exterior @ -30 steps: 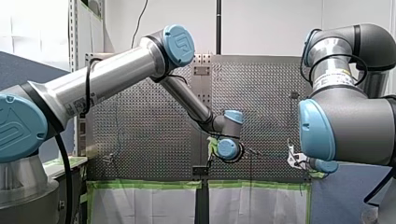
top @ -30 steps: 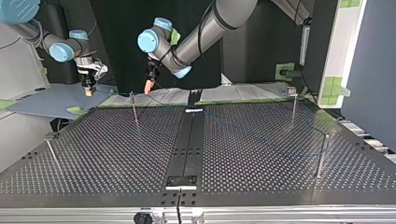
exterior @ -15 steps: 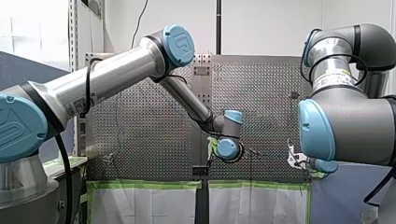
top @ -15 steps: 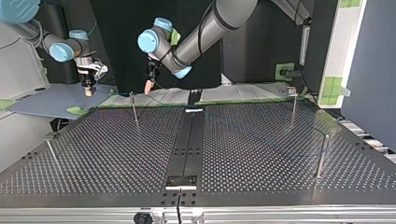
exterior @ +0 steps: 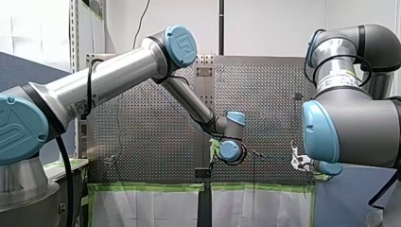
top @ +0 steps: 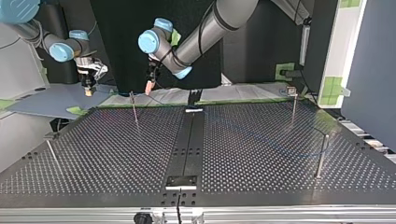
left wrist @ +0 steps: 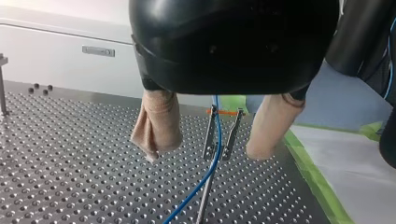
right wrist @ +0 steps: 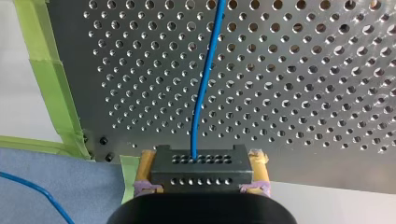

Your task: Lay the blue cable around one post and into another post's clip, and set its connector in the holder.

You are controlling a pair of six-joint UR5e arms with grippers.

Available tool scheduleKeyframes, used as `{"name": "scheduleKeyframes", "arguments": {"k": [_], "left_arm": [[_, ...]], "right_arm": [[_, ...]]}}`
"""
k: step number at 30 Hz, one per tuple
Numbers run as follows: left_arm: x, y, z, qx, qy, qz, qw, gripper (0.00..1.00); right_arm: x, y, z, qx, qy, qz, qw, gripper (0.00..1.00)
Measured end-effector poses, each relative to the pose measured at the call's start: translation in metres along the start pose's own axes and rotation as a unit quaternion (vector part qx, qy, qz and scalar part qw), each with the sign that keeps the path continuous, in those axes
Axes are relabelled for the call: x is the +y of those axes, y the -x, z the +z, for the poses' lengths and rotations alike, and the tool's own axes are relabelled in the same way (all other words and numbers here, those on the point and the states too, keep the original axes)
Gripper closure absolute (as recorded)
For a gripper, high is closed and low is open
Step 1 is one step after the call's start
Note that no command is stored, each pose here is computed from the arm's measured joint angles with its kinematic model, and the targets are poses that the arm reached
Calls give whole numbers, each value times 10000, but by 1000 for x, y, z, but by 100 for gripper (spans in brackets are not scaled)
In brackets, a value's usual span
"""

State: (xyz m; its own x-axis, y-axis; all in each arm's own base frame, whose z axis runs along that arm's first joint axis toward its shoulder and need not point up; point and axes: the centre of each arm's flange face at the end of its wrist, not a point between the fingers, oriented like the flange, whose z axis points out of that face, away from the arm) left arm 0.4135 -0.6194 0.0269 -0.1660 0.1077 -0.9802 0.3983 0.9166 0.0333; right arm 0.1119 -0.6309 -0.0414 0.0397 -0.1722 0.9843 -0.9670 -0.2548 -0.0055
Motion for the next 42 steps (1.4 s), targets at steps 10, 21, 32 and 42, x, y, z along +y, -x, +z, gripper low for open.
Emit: {"name": "scheduleKeyframes", "arguments": {"k": [10,21,32,42], "left_arm": [[0,0,0,-10,1,-20,10000,0],[10,22,-10,-229,266,-188,9992,0],[69,63,-5,-689,807,-859,9906,0],[104,84,-30,-597,1252,-1096,9843,0]], "right_arm": [[0,1,0,-15,-1,-12,10000,100],[0,0,0,-5,2,-4,10000,100],[-4,0,1,26,-64,5,10000,100],[-6,0,1,24,-95,66,9999,100]]}}
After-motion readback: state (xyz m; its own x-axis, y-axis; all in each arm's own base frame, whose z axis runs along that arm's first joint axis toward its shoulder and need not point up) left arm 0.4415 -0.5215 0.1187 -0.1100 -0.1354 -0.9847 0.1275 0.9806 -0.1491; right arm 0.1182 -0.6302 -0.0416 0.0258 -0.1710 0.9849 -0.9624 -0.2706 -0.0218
